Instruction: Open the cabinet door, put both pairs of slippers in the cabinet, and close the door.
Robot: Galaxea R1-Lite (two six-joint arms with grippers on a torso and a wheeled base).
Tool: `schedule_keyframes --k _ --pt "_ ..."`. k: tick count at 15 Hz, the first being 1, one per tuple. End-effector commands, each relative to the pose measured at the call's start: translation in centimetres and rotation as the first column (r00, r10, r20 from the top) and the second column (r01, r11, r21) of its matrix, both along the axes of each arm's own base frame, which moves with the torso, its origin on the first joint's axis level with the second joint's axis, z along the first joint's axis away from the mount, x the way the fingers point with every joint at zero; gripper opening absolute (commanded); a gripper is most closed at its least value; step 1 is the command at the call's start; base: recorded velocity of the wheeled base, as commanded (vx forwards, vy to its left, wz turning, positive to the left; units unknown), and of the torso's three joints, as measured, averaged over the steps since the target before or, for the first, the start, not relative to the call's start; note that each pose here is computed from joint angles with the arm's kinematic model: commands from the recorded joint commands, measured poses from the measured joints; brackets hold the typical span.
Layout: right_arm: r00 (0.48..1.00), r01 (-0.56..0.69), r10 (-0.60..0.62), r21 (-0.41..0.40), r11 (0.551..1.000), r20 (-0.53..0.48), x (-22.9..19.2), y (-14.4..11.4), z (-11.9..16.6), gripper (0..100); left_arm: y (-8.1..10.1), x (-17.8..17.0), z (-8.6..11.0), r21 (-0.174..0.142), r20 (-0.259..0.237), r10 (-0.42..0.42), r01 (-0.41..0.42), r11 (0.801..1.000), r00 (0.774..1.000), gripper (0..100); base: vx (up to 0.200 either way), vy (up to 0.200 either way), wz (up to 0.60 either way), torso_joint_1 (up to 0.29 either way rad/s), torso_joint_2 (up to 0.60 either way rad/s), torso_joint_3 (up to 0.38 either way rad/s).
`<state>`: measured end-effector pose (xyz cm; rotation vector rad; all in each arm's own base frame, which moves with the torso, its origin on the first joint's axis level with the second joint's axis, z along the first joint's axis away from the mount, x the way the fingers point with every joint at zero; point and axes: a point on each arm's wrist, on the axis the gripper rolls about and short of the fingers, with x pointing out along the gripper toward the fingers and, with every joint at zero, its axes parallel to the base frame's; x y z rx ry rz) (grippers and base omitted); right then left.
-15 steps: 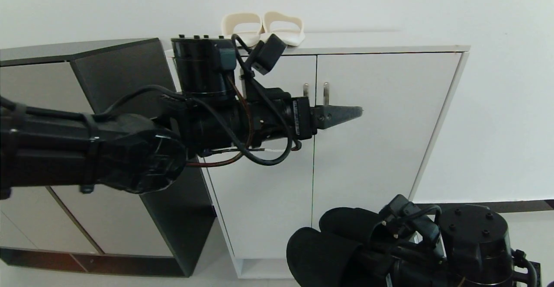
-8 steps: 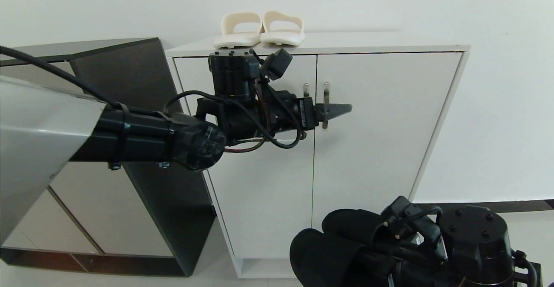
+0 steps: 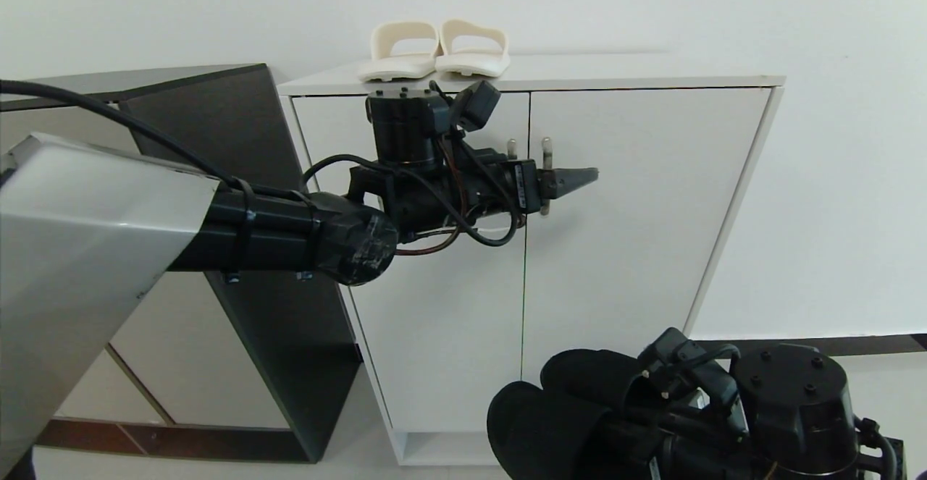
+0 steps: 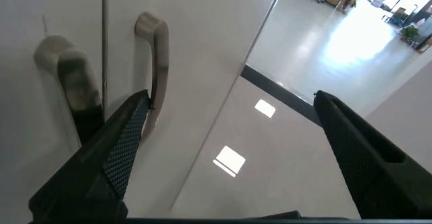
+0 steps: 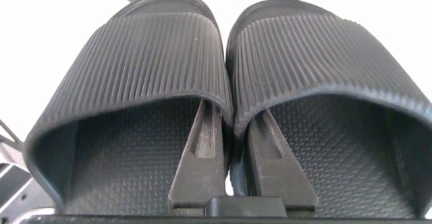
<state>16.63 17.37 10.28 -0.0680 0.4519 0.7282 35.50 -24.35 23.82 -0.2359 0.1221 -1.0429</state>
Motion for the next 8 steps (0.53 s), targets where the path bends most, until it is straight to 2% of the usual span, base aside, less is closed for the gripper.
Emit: schedule_keyframes --k 1,2,3,6,8 --pt "1.000 0.000 0.000 -0.001 1.000 -0.001 0.0 0.0 0.0 0 -0.4 -0.2 0.0 0.000 0.001 -0.011 0.011 1.000 1.000 100 0.000 0.000 0.00 0.000 0.00 0.000" --pt "1.000 -0.002 0.002 -0.001 1.000 -0.001 -0.1 -0.1 0.0 0 -0.5 -0.2 -0.1 0.000 0.001 -0.013 0.013 1.000 1.000 100 0.000 0.000 0.00 0.000 0.00 0.000" --pt "1.000 -0.002 0.002 -0.002 1.000 0.000 -0.2 -0.2 0.0 0 -0.7 -0.2 -0.3 0.002 -0.003 -0.016 0.016 1.000 1.000 0 0.000 0.000 0.00 0.000 0.00 0.000" --pt "1.000 -0.011 0.011 -0.008 1.000 -0.014 -0.4 -0.4 -0.3 0 -0.6 -0.8 -0.7 0.013 -0.017 -0.028 0.028 1.000 0.999 0 0.000 0.000 0.00 0.000 0.00 0.000" --pt "0.996 -0.083 0.084 0.014 0.996 -0.031 -1.2 -1.0 -0.1 0 -0.3 -2.5 -0.9 0.017 -0.016 -0.043 0.044 0.999 0.999 0 0.000 0.000 0.00 0.000 0.00 0.000"
